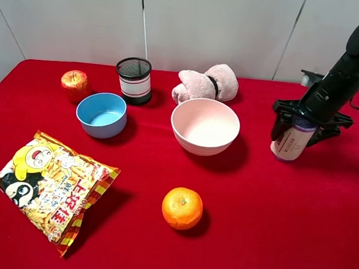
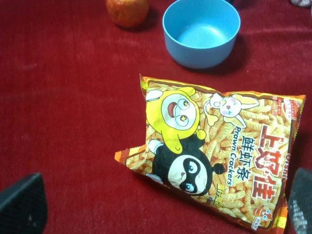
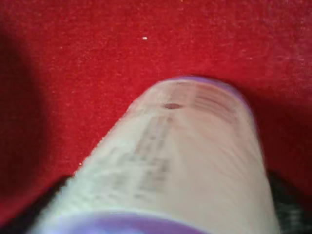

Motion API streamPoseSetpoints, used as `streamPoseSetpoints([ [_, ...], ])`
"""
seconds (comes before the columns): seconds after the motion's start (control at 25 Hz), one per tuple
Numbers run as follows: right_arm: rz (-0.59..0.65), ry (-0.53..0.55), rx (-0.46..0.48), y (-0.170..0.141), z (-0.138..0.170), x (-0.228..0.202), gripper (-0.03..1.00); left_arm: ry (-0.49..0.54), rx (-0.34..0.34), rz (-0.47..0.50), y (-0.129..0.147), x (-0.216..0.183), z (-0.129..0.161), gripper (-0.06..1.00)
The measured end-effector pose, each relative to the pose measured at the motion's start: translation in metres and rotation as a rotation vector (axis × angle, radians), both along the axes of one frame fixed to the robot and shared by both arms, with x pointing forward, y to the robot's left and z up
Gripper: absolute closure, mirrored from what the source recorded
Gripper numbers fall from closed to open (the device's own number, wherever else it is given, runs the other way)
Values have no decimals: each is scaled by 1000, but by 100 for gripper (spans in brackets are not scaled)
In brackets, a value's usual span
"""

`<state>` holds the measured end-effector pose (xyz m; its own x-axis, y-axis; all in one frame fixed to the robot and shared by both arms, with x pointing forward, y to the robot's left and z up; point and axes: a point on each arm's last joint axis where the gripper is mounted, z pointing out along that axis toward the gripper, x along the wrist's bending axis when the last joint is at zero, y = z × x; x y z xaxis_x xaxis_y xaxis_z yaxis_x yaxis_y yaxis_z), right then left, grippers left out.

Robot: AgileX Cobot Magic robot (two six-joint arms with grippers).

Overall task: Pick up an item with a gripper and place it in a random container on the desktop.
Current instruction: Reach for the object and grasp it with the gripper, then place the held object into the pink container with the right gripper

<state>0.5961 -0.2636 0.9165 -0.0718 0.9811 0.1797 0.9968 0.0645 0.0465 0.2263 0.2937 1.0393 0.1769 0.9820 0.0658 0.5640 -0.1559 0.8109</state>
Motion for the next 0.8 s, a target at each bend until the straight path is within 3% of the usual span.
streamPoseSetpoints([
  [0.04, 1, 0, -1, 0, 0, 0, 51, 0, 0, 0, 0, 0, 0, -5],
  [0.8, 0, 2, -1, 0, -1, 0, 51, 0, 0, 0, 0, 0, 0, -5],
])
